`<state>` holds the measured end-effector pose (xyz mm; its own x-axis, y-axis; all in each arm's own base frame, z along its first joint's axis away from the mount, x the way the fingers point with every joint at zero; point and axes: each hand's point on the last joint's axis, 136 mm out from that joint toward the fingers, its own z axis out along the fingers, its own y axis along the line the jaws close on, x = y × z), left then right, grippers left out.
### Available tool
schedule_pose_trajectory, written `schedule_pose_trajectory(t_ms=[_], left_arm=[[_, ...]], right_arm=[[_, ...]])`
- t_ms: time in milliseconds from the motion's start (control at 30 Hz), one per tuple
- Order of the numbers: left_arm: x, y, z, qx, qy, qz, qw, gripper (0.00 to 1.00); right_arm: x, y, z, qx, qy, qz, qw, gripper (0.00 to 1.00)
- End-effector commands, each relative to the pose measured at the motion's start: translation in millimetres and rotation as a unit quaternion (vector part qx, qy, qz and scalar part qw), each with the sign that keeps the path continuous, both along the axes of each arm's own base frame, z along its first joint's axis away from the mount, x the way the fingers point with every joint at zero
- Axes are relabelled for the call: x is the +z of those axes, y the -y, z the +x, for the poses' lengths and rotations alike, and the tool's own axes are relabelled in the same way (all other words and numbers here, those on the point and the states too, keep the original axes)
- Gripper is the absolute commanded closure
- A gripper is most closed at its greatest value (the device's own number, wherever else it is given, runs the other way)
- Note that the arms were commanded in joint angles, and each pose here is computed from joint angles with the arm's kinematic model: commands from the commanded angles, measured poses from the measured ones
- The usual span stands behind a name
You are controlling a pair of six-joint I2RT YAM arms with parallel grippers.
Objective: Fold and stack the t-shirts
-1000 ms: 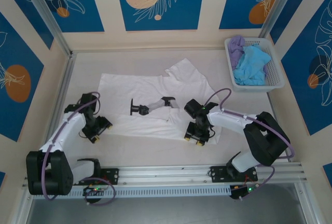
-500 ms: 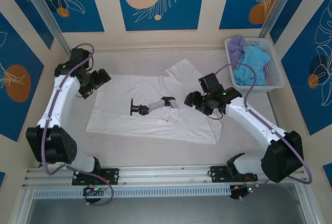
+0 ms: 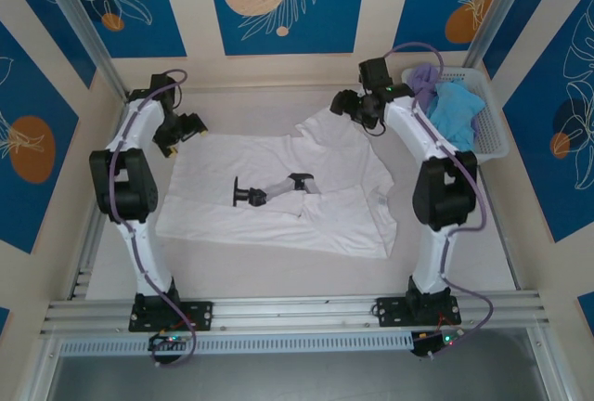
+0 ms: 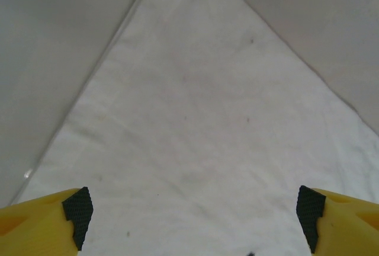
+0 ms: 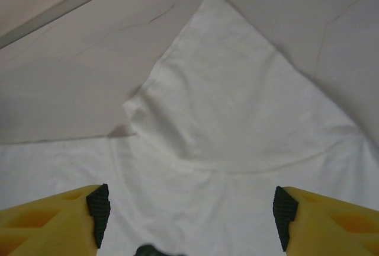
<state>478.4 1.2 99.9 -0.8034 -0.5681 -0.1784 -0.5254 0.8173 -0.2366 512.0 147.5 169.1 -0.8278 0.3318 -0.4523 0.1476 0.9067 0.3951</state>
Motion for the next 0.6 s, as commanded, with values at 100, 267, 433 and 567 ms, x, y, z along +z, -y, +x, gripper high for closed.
schedule_pose_trajectory(t_ms=[100,267,433,567], left_arm=[[-9,-11,35,0.003,0.015,0.015,1.0,0.11],[-23,-22,48,0.019,0.0,0.035,0.999,0.14],[-20,-37,65,0.031,0.019,0.062,0.997,0.14],[-31,-53,79,0.051,0.017,0.051,0.997,0.15]], right_arm=[[-47,5,59,0.021,-0.016,-0.082,0.996,0.26],[-72,19,105,-0.004,0.005,-0.07,0.998,0.29],[-93,32,129,-0.034,0.007,-0.021,0.999,0.29],[-105,30,139,-0.02,0.017,-0.011,1.0,0.29]])
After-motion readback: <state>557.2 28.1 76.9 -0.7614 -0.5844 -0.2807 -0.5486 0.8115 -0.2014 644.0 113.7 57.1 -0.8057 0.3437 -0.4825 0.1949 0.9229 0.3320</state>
